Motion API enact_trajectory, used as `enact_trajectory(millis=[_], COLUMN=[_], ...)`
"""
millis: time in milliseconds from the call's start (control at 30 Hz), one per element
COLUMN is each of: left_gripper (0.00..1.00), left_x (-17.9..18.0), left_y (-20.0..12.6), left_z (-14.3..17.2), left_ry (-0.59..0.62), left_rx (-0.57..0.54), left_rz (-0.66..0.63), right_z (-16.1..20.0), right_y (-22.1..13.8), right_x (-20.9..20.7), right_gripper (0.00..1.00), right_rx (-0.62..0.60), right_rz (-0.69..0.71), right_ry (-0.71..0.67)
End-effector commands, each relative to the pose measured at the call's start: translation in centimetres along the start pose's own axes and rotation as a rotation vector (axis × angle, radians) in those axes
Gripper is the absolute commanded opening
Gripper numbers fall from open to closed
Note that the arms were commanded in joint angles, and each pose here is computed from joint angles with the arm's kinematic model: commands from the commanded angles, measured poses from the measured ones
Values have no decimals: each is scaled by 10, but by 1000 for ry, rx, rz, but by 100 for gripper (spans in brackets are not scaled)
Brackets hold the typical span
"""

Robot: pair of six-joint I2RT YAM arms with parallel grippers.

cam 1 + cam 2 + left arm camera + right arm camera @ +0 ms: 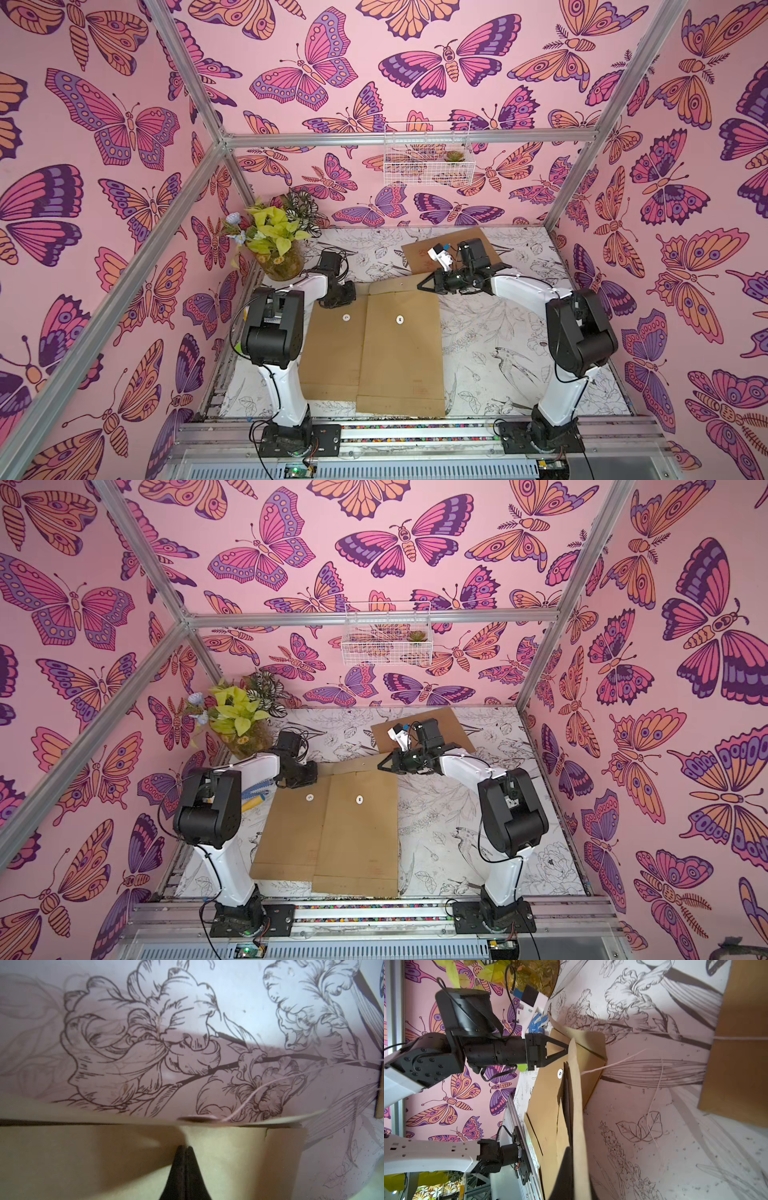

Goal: Open the file bag
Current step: Place the file bag at the file bag.

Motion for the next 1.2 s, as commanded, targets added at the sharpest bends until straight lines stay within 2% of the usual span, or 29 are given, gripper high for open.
enact_trajectory(millis=[0, 300, 567, 800, 1167], left_gripper=[1, 1, 1, 1, 1], left_x=[9, 10, 10, 10, 11], left_y=[12, 13, 13, 13, 16], left_z=[9, 10, 11, 12, 14], left_ry=[-8, -3, -5, -3, -7], left_rx=[66, 77, 82, 84, 95], left_rz=[-30, -44, -37, -36, -34], right_z=[-19, -34, -40, -35, -30], right_y=[1, 27, 45, 62, 73], right_x=[1, -20, -25, -27, -39], right_gripper=[0, 0, 0, 0, 0], right_rx=[-37, -29, 5, 62, 89], right_rz=[29, 66, 65, 36, 44], right_ry=[-35, 19, 12, 8, 37])
Point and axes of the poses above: each gripper's point midway between its finger pads, its own y axis out along the fingers, its own x axis along the line the jaws close on, z = x × y, the point moved 8 cm from there along -y, back along the fingers, and after that the axes turned 7 degrees about y, right-handed, at the moved point
